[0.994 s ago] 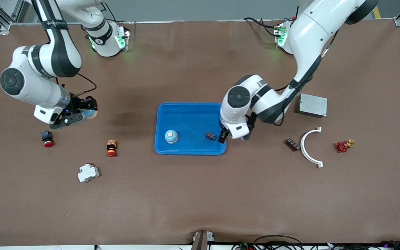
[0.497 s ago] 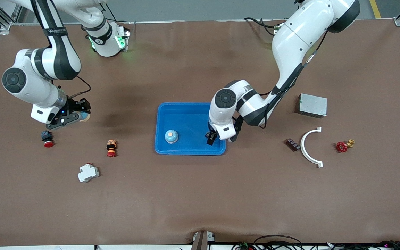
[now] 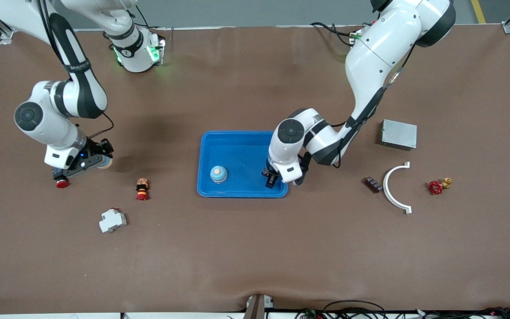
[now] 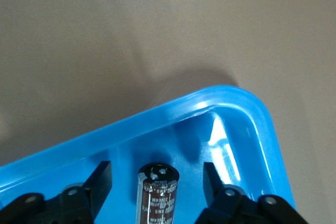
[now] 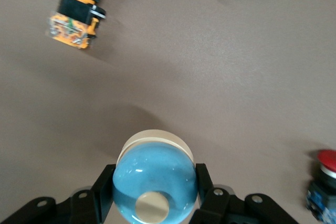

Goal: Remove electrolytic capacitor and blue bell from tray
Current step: 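Place the bell near the red button while the left gripper carries the capacitor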

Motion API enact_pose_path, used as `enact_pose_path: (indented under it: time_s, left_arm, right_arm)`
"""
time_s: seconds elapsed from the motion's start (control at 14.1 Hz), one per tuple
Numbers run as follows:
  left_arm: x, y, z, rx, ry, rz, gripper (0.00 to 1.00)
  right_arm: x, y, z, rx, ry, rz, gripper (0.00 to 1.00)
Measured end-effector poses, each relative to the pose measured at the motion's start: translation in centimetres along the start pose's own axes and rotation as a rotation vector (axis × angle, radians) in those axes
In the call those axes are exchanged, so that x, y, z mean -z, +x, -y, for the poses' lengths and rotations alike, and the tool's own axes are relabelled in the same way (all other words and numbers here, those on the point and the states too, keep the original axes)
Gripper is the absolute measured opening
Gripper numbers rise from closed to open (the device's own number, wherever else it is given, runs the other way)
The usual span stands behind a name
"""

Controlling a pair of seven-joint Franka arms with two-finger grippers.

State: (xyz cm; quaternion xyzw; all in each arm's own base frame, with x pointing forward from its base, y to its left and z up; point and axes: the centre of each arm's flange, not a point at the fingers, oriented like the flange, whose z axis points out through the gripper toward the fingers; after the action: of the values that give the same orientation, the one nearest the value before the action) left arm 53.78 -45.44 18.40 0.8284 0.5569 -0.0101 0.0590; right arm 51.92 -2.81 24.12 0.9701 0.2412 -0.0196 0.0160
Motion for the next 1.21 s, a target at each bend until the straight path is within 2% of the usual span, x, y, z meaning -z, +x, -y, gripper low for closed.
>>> enact_pose_path:
  time_s: [0.21, 0.28, 0.5, 0.85, 0.99, 1.14, 1.21]
  left_arm:
    - [-0.3, -0.9, 0.4, -0.015, 0.004, 0.002, 0.71]
    - [-0.4, -1.5, 0.6, -0.025, 0.006, 0.003, 0.66]
    - [-0.4, -2.5, 0.9, -0.039, 0.004, 0.006, 0.33]
    - [1.8, -2.2, -0.5, -0.031, -0.032, 0.005, 0.34]
    - [4.2, -1.9, -1.1, -0.035, -0.043, -0.012, 0.34]
    - [7.0, -1.7, -1.6, -0.049, -0.054, -0.035, 0.34]
    - [8.4, -1.7, -1.8, -0.052, -0.065, -0.042, 0.34]
  right_arm:
    - [-3.0, 0.2, 0.1, 0.006, -0.008, 0.000, 0.65]
    - [-3.8, 0.3, 0.2, 0.007, -0.010, 0.000, 0.65]
    - [-5.5, 0.3, 0.2, 0.010, -0.014, 0.002, 0.65]
    - [-6.0, 0.4, 0.2, 0.011, -0.018, -0.001, 0.66]
    - [-6.0, 0.4, 0.2, 0.011, -0.018, -0.001, 0.70]
    - [-6.0, 0.4, 0.2, 0.011, -0.013, 0.007, 0.83]
    - [-6.0, 0.4, 0.3, 0.012, -0.008, 0.014, 0.93]
